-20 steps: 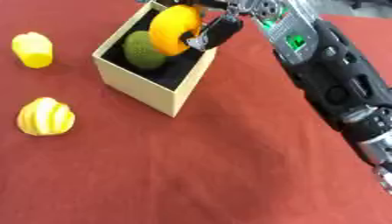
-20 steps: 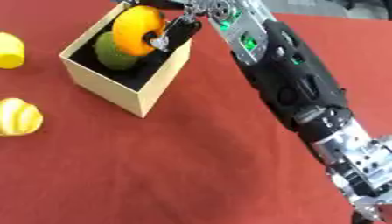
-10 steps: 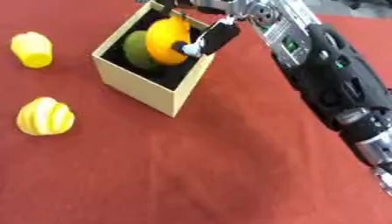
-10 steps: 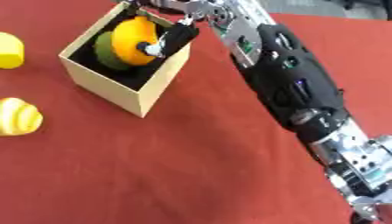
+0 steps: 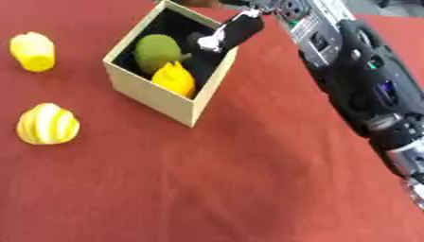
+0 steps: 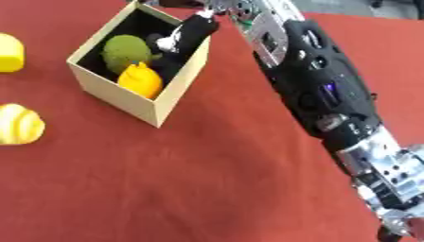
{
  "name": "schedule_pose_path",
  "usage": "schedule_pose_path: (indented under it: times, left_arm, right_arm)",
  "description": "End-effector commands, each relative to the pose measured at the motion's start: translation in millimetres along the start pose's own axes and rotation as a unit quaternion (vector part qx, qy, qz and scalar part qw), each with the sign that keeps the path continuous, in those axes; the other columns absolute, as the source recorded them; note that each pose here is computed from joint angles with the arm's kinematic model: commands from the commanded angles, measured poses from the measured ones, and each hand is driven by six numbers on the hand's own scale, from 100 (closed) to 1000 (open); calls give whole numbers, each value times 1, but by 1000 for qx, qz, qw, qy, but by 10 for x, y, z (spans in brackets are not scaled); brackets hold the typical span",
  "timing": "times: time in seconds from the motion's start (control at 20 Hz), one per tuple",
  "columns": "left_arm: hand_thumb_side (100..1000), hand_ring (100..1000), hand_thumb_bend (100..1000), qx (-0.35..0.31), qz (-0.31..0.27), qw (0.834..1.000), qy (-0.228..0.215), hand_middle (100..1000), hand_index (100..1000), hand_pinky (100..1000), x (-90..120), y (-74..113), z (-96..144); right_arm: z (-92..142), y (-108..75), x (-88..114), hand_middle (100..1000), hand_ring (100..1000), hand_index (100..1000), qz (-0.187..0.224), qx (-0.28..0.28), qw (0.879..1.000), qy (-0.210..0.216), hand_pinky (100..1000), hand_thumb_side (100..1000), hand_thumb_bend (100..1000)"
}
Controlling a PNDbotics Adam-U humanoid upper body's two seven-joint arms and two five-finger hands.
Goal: Pick up objects on the table and place them in the box.
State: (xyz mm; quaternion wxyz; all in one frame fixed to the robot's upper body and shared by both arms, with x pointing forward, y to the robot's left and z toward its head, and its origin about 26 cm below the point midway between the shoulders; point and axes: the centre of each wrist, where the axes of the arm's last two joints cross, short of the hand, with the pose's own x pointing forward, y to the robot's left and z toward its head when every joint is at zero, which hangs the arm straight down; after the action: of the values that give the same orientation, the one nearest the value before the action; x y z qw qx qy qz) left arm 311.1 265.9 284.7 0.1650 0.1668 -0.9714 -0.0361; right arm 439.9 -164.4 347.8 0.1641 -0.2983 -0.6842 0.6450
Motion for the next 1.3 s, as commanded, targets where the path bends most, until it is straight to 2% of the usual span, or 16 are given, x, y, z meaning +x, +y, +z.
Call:
schedule_pose_path:
  times: [0.05,0.1,0.15,0.3,0.45,0.55,0.65,0.75,0.95,1.1,1.2,1.3]
  left_arm:
    - [746,748,302,-11,-17,1000,-14,736,874,766,55,72,-66]
    - [745,748,303,-17,-26,999,-15,736,874,766,58,93,-77]
    - [740,748,307,-28,-39,999,-16,737,876,767,63,119,-90]
    - [734,747,310,-73,-99,992,-8,738,880,767,87,210,-146]
    - [701,751,344,-142,-191,971,12,744,894,771,138,296,-239]
    - [677,761,356,-194,-254,947,25,759,902,780,174,348,-295]
    - [616,780,363,-258,-306,915,45,783,920,803,185,413,-296]
    - [599,804,415,-325,-342,879,71,810,935,832,183,470,-274]
    - [574,820,569,-445,-357,817,85,821,935,863,213,510,-313]
    - [560,823,627,-511,-367,773,86,815,919,871,250,500,-373]
    - [558,825,657,-537,-371,752,89,815,918,873,268,483,-399]
    - [550,833,700,-556,-367,739,97,823,916,878,252,468,-398]
  right_arm:
    - [279,-383,7,828,905,872,8,-79,997,-4,850,477,100]
    - [383,-458,22,821,899,867,1,-104,995,-5,847,486,100]
    - [501,-527,37,808,890,861,-10,-130,991,-6,843,557,100]
    - [920,-696,105,791,877,846,-52,-208,977,-12,840,611,100]
    - [1318,-734,206,783,870,837,-79,-265,961,1,839,654,100]
    - [1534,-710,292,777,865,827,-93,-290,952,7,837,638,100]
    - [1693,-687,371,764,858,811,-98,-310,946,15,833,564,100]
    - [1808,-659,421,765,859,813,-94,-323,941,29,834,550,100]
    - [1966,-592,369,763,856,811,-81,-349,932,49,832,527,100]
    - [2063,-591,323,758,850,808,-69,-376,922,59,831,494,100]
    - [2116,-592,298,754,846,805,-66,-395,914,65,830,482,100]
    - [2156,-581,279,753,845,803,-64,-408,908,71,830,482,100]
